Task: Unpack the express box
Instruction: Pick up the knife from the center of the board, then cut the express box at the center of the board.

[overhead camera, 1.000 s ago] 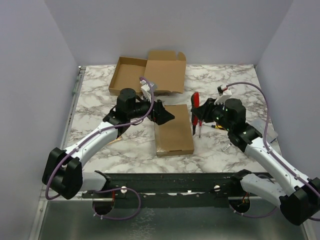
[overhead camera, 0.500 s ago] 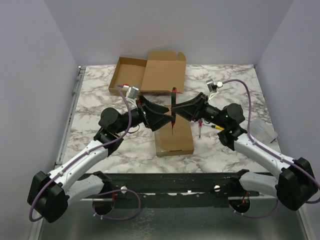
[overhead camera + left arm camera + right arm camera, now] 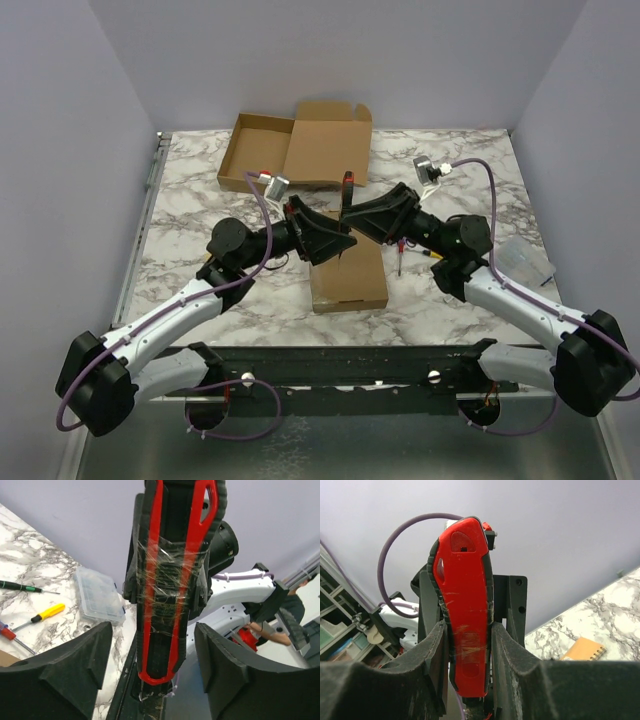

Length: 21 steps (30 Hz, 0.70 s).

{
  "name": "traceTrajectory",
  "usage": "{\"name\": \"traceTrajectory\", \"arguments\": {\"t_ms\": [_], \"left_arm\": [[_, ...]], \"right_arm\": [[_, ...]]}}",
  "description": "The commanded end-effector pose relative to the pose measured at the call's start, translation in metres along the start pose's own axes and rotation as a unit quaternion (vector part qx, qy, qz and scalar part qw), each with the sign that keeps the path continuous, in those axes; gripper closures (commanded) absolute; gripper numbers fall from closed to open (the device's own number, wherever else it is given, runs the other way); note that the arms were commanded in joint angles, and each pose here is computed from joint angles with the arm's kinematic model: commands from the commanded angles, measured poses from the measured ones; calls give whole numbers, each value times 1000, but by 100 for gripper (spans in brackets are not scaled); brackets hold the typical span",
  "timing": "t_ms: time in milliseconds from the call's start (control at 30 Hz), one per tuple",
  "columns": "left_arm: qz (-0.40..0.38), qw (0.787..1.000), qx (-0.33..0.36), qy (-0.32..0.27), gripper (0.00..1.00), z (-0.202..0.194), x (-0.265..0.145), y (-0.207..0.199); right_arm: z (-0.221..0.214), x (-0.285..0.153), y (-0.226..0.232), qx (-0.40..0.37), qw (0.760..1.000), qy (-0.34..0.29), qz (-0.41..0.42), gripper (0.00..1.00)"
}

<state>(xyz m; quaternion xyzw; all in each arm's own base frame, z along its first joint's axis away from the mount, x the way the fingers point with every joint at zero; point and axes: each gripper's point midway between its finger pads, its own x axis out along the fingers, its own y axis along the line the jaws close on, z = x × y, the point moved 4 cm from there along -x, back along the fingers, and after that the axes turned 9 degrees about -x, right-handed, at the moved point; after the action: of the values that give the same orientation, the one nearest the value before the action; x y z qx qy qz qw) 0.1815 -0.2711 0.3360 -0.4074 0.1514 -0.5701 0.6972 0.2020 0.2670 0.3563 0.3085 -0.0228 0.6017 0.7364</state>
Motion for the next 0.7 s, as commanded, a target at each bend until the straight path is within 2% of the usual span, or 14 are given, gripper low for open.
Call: {"name": "traceTrajectory", "arguments": {"t_ms": [0, 67, 167, 233, 300, 367, 433, 500, 567, 667], "left_arm": [[-31, 999, 21, 2, 37, 2, 11, -15], [-37, 999, 30, 9, 53, 2, 14, -17], [-37, 998, 58, 4, 88, 7, 14, -20], [-11, 996, 87, 14, 99, 9, 14, -16], [49, 989, 133, 27, 100, 13, 10, -2], [107, 972, 207, 40, 100, 20, 3, 12], [160, 952, 257, 49, 100, 28, -5, 24], [190, 933, 302, 56, 100, 35, -12, 30], [207, 916, 336, 65, 100, 36, -19, 36], [225, 899, 365, 84, 100, 35, -25, 46]], "right_arm": [[23, 10, 17, -19, 999, -41, 29, 100], [23, 13, 18, -20, 999, -36, 30, 100], [20, 16, 16, -11, 1000, -23, 13, 100], [17, 14, 13, 6, 1000, -13, -14, 98], [13, 11, 8, 22, 998, 8, -56, 90], [9, 5, -1, 37, 992, 34, -119, 66], [5, -4, -16, 59, 973, 69, -211, 39], [2, -13, -26, 64, 953, 107, -278, 21], [7, -14, -30, 62, 936, 134, -318, 15], [11, -15, -34, 68, 912, 174, -365, 14]]}}
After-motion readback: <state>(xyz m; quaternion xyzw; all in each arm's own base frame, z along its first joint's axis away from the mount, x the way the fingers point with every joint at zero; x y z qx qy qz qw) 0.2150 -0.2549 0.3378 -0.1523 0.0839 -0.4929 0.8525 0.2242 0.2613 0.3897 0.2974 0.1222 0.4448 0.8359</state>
